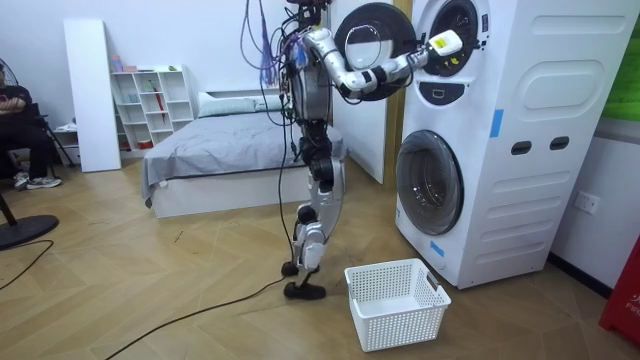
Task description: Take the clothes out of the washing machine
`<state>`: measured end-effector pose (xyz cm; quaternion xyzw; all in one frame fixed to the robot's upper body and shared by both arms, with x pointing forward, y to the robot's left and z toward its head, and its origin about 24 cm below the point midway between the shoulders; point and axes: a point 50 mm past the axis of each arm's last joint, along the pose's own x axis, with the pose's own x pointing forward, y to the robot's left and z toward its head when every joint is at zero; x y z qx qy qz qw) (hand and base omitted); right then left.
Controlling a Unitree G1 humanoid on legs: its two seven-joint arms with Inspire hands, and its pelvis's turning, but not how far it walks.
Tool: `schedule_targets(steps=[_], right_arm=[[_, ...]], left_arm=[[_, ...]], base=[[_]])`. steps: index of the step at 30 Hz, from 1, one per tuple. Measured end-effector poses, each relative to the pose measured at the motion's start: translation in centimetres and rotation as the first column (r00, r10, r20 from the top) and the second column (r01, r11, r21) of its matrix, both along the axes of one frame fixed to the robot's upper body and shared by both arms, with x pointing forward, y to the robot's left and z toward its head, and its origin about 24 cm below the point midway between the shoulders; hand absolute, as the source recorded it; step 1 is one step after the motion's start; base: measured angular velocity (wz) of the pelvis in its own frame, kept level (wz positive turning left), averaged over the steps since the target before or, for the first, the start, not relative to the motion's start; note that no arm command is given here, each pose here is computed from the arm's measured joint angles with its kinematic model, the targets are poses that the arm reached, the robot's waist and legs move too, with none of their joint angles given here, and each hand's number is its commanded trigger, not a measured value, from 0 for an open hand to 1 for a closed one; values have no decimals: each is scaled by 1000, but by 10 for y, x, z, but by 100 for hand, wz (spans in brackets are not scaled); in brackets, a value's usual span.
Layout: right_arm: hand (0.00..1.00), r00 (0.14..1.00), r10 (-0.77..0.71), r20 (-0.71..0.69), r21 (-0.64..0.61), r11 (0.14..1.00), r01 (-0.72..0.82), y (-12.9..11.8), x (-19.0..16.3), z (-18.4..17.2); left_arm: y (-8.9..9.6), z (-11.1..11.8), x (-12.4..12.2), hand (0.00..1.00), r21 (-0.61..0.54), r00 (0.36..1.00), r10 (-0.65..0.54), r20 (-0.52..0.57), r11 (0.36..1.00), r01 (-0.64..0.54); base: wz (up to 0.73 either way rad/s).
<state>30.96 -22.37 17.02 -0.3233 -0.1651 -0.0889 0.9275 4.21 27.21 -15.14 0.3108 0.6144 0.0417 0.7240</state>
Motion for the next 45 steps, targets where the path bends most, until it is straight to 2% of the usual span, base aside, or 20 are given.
schedule_targets(steps=[2, 3, 5, 9, 16, 34, 45], right_arm=[[0, 999, 18, 33, 0, 1000, -18, 5, 0, 7], [0, 997, 30, 70, -3, 1000, -30, 9, 2, 18], [0, 996, -12, 86, 26, 1000, 10, 5, 2, 17], [0, 999, 13, 49, 110, 994, -18, 3, 4, 15], [0, 988, 156, -8, 223, 963, -150, 10, 6, 11], [0, 930, 359, -85, 280, 904, -323, 39, 8, -2], [0, 929, 363, -73, 309, 894, -325, 43, 8, -3]], left_arm=[[9, 3, 1, 0, 22, 1000, 5, 10, 1000, -5], [12, 3, -7, 0, 30, 1000, 22, -6, 999, -22], [6, 0, -15, 0, 19, 999, 36, -37, 999, -35], [3, 1, -2, 0, 22, 1000, -3, -10, 1000, 4], [5, 0, -9, 0, 31, 999, 9, -38, 999, -8], [2, 0, -10, 0, 27, 999, -1, -47, 1000, 3], [0, -1, -12, 0, 11, 999, 4, -54, 1000, -3]], base=[[-56], [-15], [32], [30], [9], [2], [2]])
